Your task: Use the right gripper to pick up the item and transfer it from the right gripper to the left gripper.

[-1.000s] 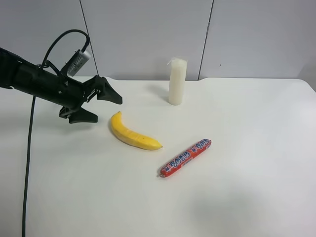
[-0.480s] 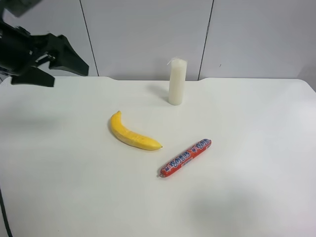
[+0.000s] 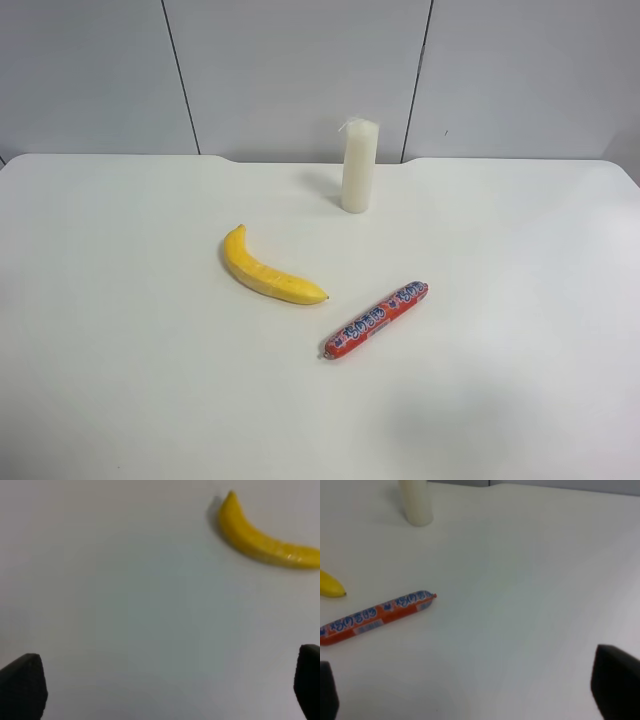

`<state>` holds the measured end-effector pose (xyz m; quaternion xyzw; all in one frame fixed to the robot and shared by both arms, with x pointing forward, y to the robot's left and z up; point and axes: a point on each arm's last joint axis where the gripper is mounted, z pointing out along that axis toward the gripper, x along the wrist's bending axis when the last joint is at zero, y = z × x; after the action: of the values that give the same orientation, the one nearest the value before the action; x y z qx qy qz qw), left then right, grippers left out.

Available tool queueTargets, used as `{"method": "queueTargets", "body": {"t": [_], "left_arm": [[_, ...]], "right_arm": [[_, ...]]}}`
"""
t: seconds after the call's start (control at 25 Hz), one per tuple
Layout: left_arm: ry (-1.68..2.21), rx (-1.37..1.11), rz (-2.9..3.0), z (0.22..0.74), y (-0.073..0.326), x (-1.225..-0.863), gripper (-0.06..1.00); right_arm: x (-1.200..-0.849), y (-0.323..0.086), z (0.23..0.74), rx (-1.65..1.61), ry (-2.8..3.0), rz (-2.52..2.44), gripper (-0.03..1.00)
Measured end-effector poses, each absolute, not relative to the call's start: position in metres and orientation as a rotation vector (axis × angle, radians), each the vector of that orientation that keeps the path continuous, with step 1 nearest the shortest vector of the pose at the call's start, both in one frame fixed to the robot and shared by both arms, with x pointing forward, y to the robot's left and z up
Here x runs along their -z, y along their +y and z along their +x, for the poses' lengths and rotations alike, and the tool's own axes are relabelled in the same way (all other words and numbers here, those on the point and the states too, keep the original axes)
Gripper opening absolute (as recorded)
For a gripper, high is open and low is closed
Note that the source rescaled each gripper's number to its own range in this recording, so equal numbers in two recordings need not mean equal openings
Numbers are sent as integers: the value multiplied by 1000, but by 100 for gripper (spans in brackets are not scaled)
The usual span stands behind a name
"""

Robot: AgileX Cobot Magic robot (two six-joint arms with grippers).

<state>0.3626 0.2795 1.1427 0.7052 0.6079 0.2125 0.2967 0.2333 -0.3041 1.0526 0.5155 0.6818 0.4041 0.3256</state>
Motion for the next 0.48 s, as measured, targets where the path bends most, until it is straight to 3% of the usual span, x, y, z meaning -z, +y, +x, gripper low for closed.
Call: {"method": "queueTargets", "body": {"t": [0.48], "left_arm": [[1561, -753, 1799, 252, 299, -1096, 100]], "right_arm": [[-1053, -304, 233, -1059, 1787, 1351, 100]]}}
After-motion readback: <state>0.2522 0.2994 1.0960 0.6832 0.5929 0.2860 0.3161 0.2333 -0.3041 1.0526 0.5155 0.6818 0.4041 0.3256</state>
